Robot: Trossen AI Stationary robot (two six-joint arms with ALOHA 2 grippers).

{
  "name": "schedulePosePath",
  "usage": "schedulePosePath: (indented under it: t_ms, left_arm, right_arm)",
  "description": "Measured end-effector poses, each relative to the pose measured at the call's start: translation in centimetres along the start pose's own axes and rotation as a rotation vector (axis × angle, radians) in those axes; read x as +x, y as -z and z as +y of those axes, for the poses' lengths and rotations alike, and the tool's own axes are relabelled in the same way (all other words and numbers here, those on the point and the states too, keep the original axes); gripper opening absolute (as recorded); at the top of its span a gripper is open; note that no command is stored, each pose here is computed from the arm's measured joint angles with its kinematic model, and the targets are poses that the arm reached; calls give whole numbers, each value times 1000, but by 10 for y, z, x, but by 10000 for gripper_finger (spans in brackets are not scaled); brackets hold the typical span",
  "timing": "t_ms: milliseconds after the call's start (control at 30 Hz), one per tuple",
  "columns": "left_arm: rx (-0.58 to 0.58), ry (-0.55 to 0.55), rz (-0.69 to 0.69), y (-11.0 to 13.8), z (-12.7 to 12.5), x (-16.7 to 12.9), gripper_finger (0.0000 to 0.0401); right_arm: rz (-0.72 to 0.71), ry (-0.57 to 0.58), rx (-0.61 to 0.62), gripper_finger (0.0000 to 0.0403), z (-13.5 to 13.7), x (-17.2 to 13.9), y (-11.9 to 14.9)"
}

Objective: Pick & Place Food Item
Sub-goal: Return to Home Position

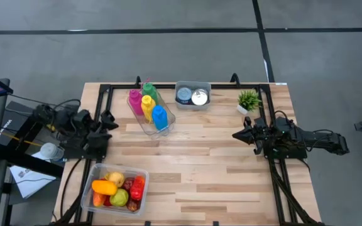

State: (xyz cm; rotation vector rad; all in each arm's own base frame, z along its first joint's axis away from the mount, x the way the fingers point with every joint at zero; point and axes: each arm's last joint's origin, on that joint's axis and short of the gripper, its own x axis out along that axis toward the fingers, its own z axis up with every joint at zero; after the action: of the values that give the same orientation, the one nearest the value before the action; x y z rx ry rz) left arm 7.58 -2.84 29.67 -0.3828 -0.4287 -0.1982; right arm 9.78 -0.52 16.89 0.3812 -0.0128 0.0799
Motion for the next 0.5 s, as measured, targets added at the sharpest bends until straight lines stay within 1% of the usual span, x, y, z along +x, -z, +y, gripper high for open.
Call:
schedulePosePath:
  t_ms: [133, 433, 500]
  left_arm:
    - [-4, 8, -37, 22, 8, -10, 209]
    - [2, 9, -36, 73, 25, -30, 209]
    - [4, 0, -12, 76, 26, -31, 209]
  right_arm:
    - [0, 0, 0, 12, 0, 0, 0]
    - [0, 0, 0, 12, 0, 0, 0]
    - [0, 0, 0, 12, 0, 0, 0]
